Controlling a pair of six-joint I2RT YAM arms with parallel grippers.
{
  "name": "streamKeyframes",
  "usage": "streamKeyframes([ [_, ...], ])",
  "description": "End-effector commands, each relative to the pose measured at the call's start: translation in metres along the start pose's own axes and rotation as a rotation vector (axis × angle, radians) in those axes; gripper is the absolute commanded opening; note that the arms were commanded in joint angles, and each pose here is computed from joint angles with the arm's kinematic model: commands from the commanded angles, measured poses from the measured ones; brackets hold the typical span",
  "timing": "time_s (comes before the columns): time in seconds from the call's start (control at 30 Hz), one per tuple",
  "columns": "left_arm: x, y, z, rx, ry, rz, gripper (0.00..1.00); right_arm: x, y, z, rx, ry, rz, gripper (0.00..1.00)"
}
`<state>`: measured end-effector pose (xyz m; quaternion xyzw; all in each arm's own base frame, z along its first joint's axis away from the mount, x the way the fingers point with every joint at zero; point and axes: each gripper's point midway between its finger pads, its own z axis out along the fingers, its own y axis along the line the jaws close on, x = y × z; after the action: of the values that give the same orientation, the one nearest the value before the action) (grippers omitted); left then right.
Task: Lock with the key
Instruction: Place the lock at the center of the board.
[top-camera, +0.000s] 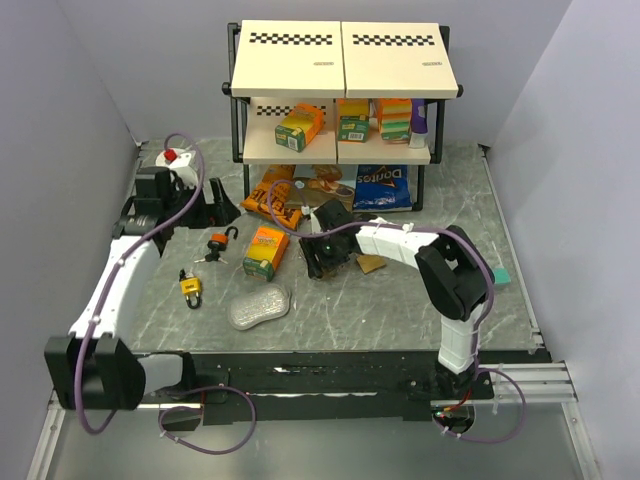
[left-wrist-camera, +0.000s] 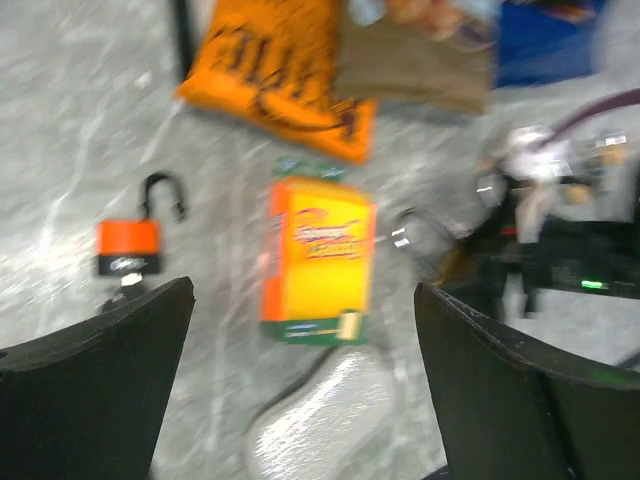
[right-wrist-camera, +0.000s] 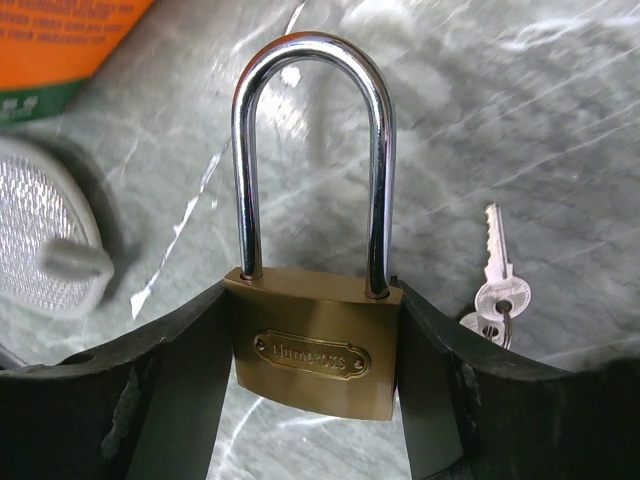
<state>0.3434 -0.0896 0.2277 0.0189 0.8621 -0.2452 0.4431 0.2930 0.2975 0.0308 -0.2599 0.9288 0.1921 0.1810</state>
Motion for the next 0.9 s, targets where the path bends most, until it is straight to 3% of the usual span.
streamKeyframes([
  [0.0,0.002,0.035,0.008,-0.146,0.074,0.022,0.96,-0.036,0.006,-0.002,0.017,-0.102,0.047,0.62],
  [0.23,0.010,0.081,0.024,-0.281,0.168,0.025,0.96,-0.036,0.001,0.009,0.045,-0.101,0.082,0.68],
  [0.47,0.044,0.118,0.044,-0.332,0.318,0.048,0.96,-0.044,0.009,0.005,0.019,-0.104,0.074,0.94],
  [0.57,0.052,0.129,0.058,-0.324,0.361,0.086,0.99,-0.049,0.013,-0.004,0.004,-0.120,0.049,0.95],
  [0.87,0.077,0.148,0.098,-0.366,0.471,0.097,0.87,-0.065,0.026,-0.066,-0.062,-0.288,-0.125,0.98],
])
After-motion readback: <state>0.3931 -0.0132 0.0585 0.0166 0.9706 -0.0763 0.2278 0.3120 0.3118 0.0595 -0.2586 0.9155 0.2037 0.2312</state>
